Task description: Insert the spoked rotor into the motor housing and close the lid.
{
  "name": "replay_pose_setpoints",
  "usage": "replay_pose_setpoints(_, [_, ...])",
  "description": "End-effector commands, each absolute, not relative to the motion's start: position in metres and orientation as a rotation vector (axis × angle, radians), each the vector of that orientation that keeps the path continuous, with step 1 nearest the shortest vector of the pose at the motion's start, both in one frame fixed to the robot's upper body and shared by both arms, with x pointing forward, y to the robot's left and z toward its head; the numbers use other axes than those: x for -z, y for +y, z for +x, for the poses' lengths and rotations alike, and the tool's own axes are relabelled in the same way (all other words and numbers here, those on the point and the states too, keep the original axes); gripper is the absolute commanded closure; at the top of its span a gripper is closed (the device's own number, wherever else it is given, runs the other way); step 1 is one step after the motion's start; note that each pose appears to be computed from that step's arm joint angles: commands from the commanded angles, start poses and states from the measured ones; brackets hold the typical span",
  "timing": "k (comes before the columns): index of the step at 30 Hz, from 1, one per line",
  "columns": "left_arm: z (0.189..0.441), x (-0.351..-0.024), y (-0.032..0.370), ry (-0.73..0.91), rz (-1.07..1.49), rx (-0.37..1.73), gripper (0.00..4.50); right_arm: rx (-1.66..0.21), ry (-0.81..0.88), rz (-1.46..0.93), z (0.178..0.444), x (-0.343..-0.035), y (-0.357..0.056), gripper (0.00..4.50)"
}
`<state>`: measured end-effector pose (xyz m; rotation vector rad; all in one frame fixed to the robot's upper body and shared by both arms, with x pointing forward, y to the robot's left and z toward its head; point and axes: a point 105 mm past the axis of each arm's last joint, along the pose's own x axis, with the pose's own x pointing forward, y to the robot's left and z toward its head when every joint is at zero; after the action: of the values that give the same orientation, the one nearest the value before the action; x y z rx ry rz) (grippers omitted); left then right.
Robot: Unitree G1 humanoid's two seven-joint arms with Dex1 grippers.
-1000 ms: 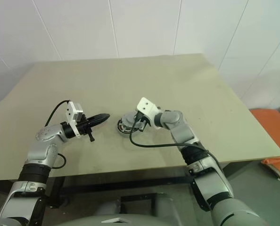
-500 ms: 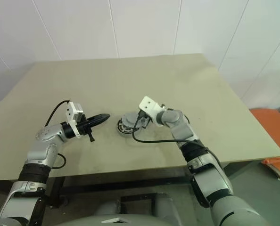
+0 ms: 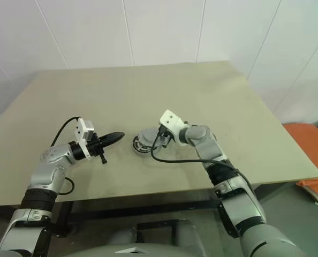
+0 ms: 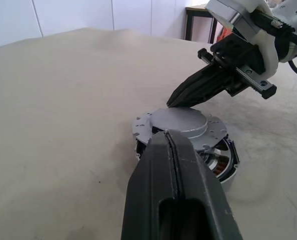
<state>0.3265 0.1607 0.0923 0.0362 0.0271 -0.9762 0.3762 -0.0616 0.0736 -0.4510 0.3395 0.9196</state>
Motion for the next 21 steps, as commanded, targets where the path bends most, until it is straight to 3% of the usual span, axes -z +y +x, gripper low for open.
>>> replay_pose_setpoints(1, [0.327,-0.105,0.163,-0.014,0.069,0.975,4.5,-1.045,0.274,-0.372,0.362,-0.092,-0.036,4.44])
replay_pose_setpoints(10, [0.328,-0.105,0.163,-0.011,0.069,0.975,4.5,-1.129,0.286,-0.353,0.346,-0.092,-0.031,4.44])
replay_pose_setpoints(16, [0.329,-0.105,0.164,-0.01,0.071,0.972,4.5,-1.204,0.362,-0.394,0.328,-0.075,-0.031,4.44])
replay_pose_setpoints(21, [0.33,-0.105,0.164,-0.009,0.072,0.97,4.5,-1.145,0.321,-0.407,0.337,-0.078,-0.031,4.44])
